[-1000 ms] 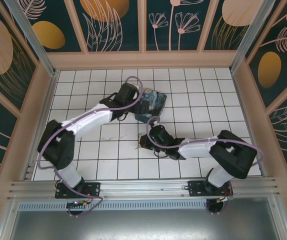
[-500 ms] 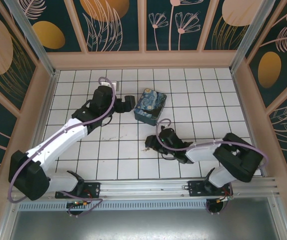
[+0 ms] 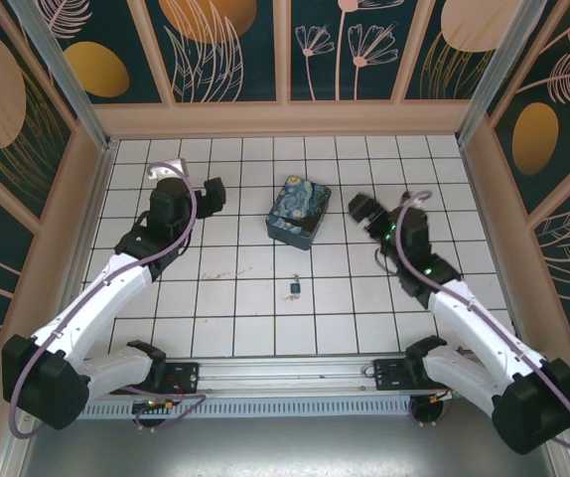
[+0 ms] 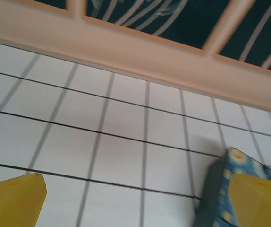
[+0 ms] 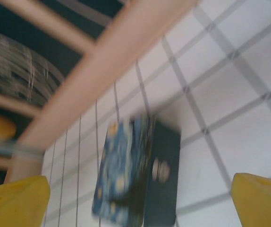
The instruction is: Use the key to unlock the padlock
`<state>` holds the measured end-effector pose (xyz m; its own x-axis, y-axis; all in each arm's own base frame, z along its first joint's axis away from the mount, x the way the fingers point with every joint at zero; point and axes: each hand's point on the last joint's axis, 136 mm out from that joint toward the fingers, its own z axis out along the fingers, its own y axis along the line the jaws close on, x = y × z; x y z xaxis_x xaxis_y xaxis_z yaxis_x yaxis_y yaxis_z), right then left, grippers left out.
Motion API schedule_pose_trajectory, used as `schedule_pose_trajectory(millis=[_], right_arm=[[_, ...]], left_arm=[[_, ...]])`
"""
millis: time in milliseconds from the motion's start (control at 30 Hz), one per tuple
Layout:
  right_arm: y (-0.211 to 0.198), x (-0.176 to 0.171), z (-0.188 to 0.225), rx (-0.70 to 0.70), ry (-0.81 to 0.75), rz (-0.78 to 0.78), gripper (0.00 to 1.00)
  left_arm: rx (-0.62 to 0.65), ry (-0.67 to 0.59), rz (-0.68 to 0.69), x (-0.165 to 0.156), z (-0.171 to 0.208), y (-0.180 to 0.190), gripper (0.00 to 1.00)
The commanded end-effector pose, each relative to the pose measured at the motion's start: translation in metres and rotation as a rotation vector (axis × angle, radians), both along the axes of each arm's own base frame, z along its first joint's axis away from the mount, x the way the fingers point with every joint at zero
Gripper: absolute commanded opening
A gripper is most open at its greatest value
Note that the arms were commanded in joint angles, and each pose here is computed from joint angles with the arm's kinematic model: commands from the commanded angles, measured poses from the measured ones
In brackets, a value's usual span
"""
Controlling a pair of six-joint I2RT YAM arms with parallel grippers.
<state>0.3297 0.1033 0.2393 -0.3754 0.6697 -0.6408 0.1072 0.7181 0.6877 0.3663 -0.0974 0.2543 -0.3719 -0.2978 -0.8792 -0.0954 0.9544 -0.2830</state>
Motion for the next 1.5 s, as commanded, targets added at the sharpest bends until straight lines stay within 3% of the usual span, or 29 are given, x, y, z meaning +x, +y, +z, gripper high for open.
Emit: schedule_pose_trajectory(millis=[0, 100, 233, 367, 533, 700, 900, 1100, 1200, 1300, 1467], right_arm=[[-0.064, 0.018, 0.004, -0.262, 0.018, -0.195, 0.99], [-0.095, 0.037, 0.003, -0.349, -0.019, -0.276, 0.99], [-0.124, 0.057, -0.037, -0.523, 0.078, -0.312, 0.99], [-0.138, 0.056, -0.072, -0.609, 0.053, -0.365, 0.99], [-0.144, 0.042, -0.085, -0.645, -0.058, -0.386, 0.99], [-0.135, 0.031, -0.099, -0.677, -0.143, -0.315, 0.99], [-0.113, 0.017, -0.086, -0.684, -0.312, -0.149, 0.99], [-0.099, 0.031, -0.095, -0.723, -0.310, -0.018, 0.98], [-0.104, 0.031, -0.105, -0.724, -0.352, -0.066, 0.96], [-0.114, 0.048, -0.117, -0.665, -0.265, -0.043, 0.94], [-0.115, 0.048, -0.118, -0.635, -0.263, -0.022, 0.99]], left_arm=[[0.052, -0.135, 0.119, 0.010, 0.019, 0.031, 0.99], [0.079, -0.216, 0.188, 0.013, 0.020, 0.051, 0.99], [0.145, -0.273, 0.265, 0.017, 0.008, 0.085, 0.98], [0.249, -0.242, 0.298, 0.022, -0.026, 0.113, 0.99], [0.307, -0.193, 0.308, 0.018, -0.068, 0.134, 0.99], [0.288, -0.242, 0.288, 0.008, -0.086, 0.137, 0.99], [0.289, -0.293, 0.199, 0.005, -0.102, 0.125, 0.99], [0.287, -0.307, 0.144, 0.003, -0.114, 0.118, 0.99], [0.286, -0.298, 0.128, 0.006, -0.116, 0.116, 0.99], [0.278, -0.287, 0.111, 0.009, -0.118, 0.115, 0.99], [0.259, -0.271, 0.092, 0.014, -0.121, 0.117, 0.99]])
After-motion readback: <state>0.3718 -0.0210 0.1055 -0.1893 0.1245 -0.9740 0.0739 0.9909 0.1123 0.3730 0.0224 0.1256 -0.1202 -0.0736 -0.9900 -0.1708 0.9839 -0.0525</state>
